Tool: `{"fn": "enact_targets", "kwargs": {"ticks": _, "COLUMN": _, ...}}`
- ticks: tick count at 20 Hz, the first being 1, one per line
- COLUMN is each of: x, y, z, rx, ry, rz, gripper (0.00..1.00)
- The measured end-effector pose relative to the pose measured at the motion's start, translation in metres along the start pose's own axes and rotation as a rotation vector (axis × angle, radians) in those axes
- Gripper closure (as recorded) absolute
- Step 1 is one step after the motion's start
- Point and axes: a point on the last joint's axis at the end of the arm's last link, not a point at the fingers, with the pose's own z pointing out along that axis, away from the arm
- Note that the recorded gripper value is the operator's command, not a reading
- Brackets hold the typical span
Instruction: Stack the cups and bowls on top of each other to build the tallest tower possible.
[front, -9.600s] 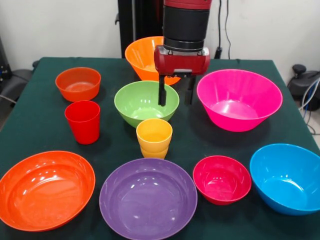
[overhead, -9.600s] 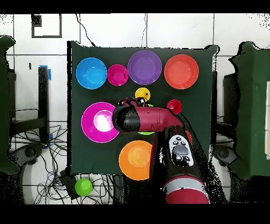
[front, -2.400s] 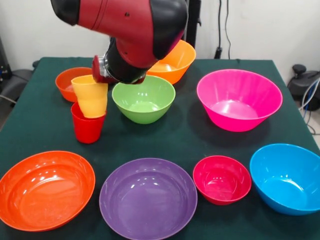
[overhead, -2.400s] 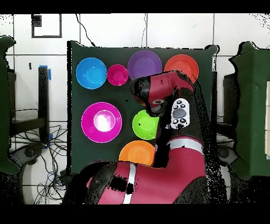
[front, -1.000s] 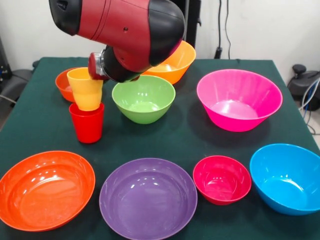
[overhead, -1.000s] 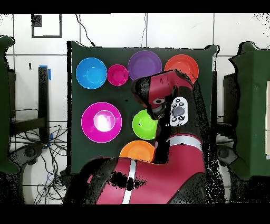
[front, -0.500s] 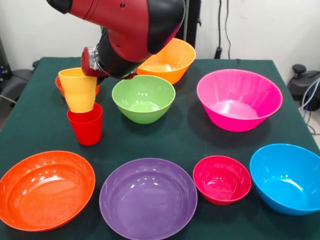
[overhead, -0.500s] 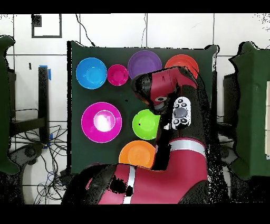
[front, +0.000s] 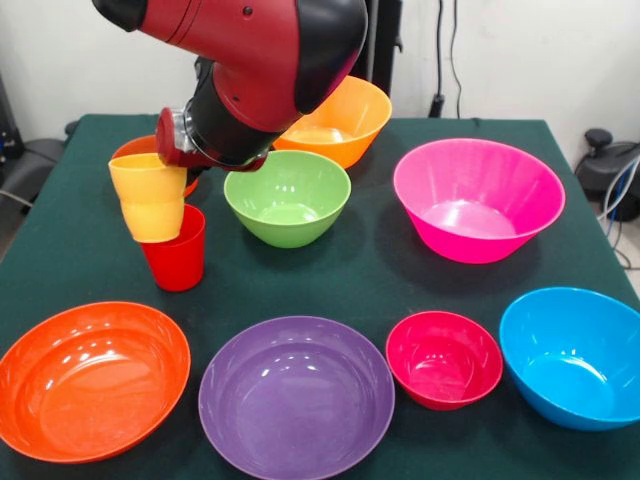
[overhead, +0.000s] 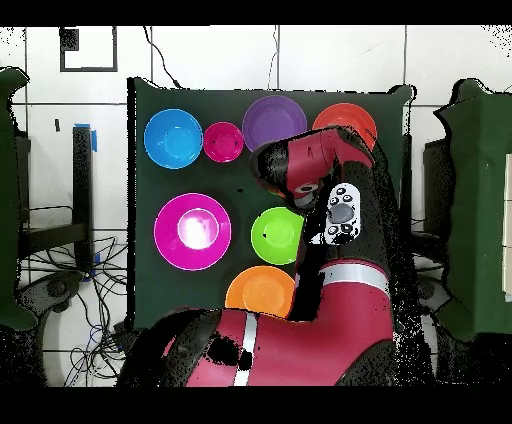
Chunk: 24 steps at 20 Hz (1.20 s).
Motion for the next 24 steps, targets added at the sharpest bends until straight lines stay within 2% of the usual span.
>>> {"fn": "enact_targets", "kwargs": {"ticks": 16, "x": 0.0003, "y": -0.0014, "z": -0.0020, "rx": 0.001, "ry": -0.002, "rz": 0.002, "gripper": 1.00}}
{"fn": "enact_targets", "kwargs": {"ticks": 24, "x": 0.0045, "y": -0.0011, "z": -0.0028, "rx": -0.005, "ry": 0.027, "rz": 0.003, "gripper": 1.00}}
